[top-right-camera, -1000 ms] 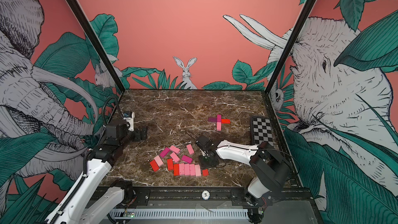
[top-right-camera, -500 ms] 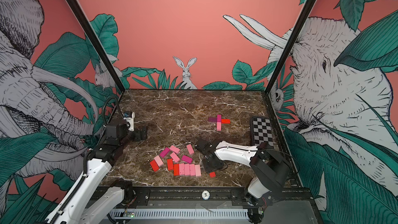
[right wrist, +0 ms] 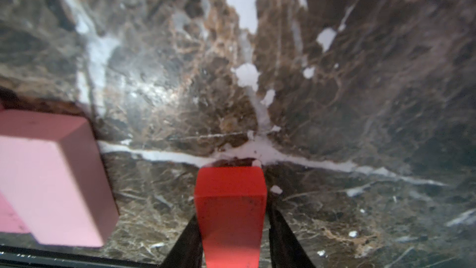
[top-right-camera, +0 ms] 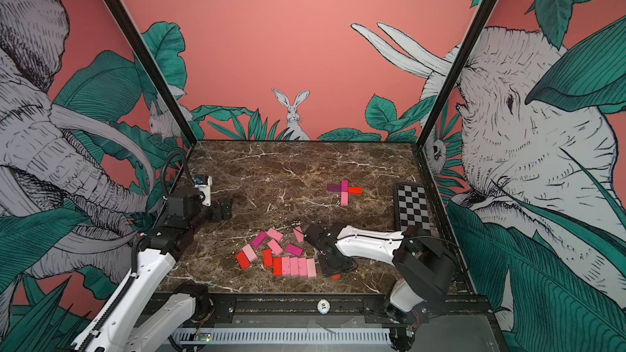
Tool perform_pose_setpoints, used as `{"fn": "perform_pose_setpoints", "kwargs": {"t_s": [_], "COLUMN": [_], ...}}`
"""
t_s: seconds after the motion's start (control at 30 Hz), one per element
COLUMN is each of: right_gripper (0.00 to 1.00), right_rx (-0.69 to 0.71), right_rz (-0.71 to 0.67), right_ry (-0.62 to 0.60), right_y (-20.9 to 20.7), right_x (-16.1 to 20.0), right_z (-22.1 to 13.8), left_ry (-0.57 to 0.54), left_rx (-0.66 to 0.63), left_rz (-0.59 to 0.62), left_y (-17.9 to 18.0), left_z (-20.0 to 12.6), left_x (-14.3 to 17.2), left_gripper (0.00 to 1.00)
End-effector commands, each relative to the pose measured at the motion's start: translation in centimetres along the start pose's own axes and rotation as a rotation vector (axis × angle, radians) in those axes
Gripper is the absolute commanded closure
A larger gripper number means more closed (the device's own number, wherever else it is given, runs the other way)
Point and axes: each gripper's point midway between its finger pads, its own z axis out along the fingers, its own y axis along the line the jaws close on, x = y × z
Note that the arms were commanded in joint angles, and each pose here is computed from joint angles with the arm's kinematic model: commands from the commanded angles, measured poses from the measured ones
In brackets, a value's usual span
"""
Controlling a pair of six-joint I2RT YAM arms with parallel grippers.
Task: Assemble the letter t with building blocks
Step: Pick up the building block from the center of the board.
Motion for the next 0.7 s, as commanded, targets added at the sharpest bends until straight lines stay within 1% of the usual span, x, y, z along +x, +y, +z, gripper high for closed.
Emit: {"fn": "perform_pose_setpoints", "kwargs": {"t_s": [0.0,0.07,0.23,0.3,0.33,0.43,0.53,0.67], "right_gripper": [0.66,0.72,0.74,0.75,0.75,0.76,0.81,0.82], "right_rx": [0.060,0.065,0.089,0.092,0.106,0.091,0.076,0.078], "right_rz": [0.000,0.000,-0.026,-0.035,-0.035,0.006,0.059,0.107], "right_ry": [-0.013,-0.033,-0.068,-0.089,-0.076,-0.088,-0.107,-0.131], "right_y": [-1.0,-0.9,-0.7,-0.5,-0.6,-0.6,-0.9,-2.2], "right_x": [0.0,-0.5,-2.0,-3.4,-3.9,-6.0,-7.9,-10.0], "right_z": [-0.1,-0.3,-0.9,-1.7,-1.3,-1.9,-2.4,-3.0], "left_ry": [-0.012,-0.009,-0.009,-0.007,-0.008,-0.012,-0.017,-0.025], "left_rx": [0.000,-0.001,0.001,0.002,0.004,0.009,0.006,0.011], "left_rz": [-0.009,-0.009,-0.009,-0.008,-0.010,-0.010,-0.011,-0.012], "left_y": [0.0,0.0,0.0,-0.1,-0.1,-0.2,-0.1,-0.2], "left_z": [-0.2,-0.2,-0.2,-0.1,-0.1,-0.2,-0.3,-0.3], "left_x": [-0.5,-0.4,-0.4,-0.4,-0.4,-0.5,-0.5,-0.6], "left_gripper": [0.01,0.01,0.01,0.01,0.01,0.01,0.01,0.01]}}
